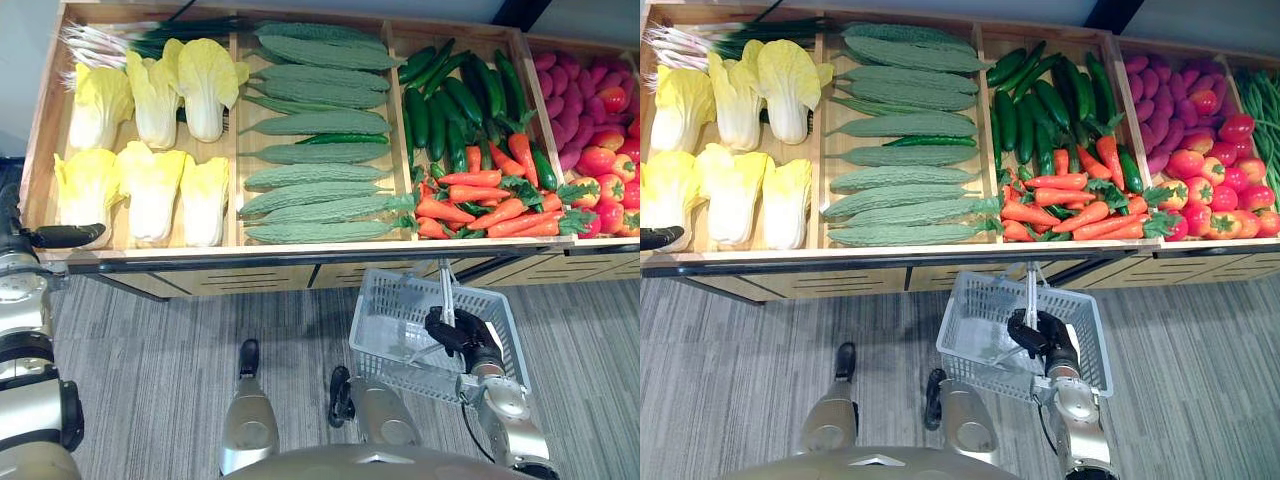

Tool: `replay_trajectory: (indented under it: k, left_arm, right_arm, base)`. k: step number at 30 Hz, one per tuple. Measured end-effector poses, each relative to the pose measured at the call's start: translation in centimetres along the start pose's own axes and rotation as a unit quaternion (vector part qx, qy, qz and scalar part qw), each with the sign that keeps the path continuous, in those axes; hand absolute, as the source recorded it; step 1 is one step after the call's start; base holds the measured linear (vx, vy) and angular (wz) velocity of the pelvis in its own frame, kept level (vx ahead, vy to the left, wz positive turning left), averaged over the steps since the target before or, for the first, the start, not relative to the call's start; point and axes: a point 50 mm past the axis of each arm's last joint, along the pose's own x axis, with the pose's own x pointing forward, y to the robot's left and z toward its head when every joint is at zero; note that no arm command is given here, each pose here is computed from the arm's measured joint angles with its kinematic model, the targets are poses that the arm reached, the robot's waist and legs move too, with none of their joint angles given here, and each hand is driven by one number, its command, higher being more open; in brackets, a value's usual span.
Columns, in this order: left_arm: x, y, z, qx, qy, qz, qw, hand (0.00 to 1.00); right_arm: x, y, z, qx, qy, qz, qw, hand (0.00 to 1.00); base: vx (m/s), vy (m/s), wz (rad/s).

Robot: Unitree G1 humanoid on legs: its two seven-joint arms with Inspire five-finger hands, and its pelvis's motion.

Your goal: Pick vegetable in the basket

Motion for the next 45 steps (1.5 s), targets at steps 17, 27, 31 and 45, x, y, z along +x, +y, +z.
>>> replay_trajectory:
  k: [17, 27, 31, 45]
  left_arm:
    - [0.2, 0.0, 0.8, 0.000, -0.010, 0.027, 1.000, 1.00]
    - [0.4, -0.8, 1.6, -0.001, -0.021, 0.012, 1.000, 1.00]
    - [0.5, -2.1, 2.3, -0.032, -0.026, 0.000, 0.999, 1.00]
    - [0.2, -3.2, 1.9, -0.036, -0.020, -0.006, 0.999, 1.00]
  right_arm:
    - [0.7, 0.9, 1.2, -0.001, -0.020, 0.016, 1.000, 0.00]
    - [0.8, 1.3, 1.5, -0.001, -0.024, 0.023, 0.999, 0.00]
    - [1.1, 1.7, 2.1, -0.001, -0.033, 0.031, 0.999, 0.00]
    - [1.3, 2.0, 2.5, 0.001, -0.039, 0.034, 0.999, 0.00]
  base:
    - [-0.01, 0.005, -0.07]
    - [0.00, 0.008, -0.02]
    - [0.00, 0.005, -0.02]
    - [0.00, 0.008, -0.02]
